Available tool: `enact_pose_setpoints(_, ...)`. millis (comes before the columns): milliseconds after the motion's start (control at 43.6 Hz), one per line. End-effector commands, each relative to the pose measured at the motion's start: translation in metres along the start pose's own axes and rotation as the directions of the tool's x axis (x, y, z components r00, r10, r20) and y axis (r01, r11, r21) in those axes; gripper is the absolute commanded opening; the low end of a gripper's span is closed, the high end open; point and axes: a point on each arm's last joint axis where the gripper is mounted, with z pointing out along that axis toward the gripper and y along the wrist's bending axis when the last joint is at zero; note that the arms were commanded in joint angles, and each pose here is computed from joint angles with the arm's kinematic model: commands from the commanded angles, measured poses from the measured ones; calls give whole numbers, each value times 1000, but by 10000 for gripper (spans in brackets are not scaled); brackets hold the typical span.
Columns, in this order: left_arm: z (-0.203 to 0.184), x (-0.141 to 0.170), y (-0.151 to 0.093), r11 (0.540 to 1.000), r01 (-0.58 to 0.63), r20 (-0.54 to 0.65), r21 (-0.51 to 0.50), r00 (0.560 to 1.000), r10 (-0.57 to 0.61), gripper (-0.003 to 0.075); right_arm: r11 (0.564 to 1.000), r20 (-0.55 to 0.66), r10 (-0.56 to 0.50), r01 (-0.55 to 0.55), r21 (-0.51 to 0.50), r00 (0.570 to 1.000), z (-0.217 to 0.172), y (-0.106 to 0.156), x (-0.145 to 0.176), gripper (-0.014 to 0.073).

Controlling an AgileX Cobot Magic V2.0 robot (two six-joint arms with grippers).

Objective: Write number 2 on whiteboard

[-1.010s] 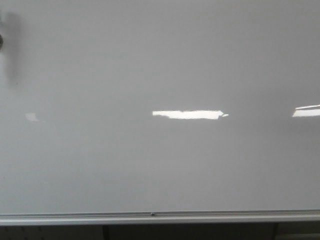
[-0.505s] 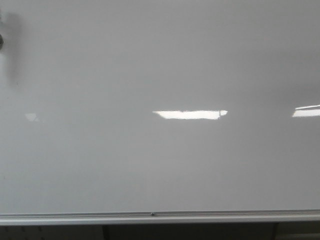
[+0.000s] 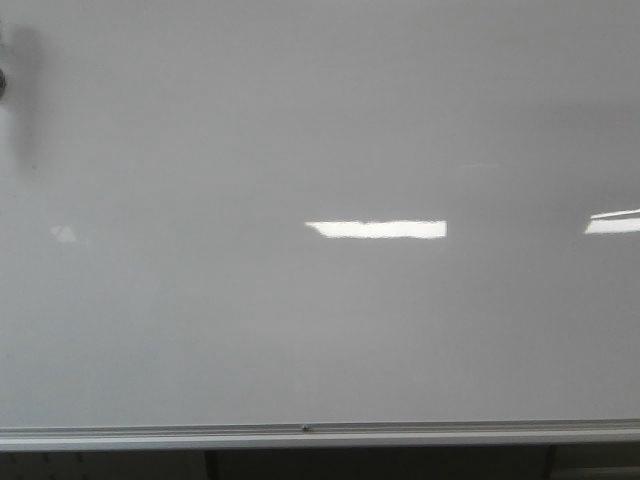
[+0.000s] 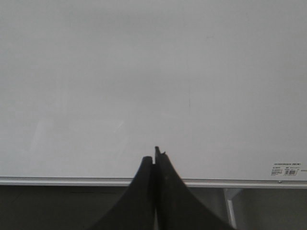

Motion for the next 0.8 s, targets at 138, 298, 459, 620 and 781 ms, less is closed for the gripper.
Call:
enact_pose_setpoints(138,15,-11,-2,1000,1,-2,14,1000,-1,-20,1000,46,-1,1,8,999,5,-1,-14,-60)
enact_pose_setpoints(298,21,-10,-3,1000,0,-28,14,1000,0,103,1000,37,-1,1,8,999,5,-1,-13,143)
enact_pose_setpoints(459,23,-11,-3,1000,0,-25,15,1000,0,414,1000,38,-2,2,8,999,5,-1,-13,488)
enact_pose_setpoints(620,20,-19,-4,999,28,4,28,1000,-28,534,1000,39,-2,2,8,999,5,-1,-13,563)
enact_pose_setpoints(781,14,-39,-4,999,28,73,32,997,-30,533,1000,39,-1,1,7,999,5,-1,-13,563)
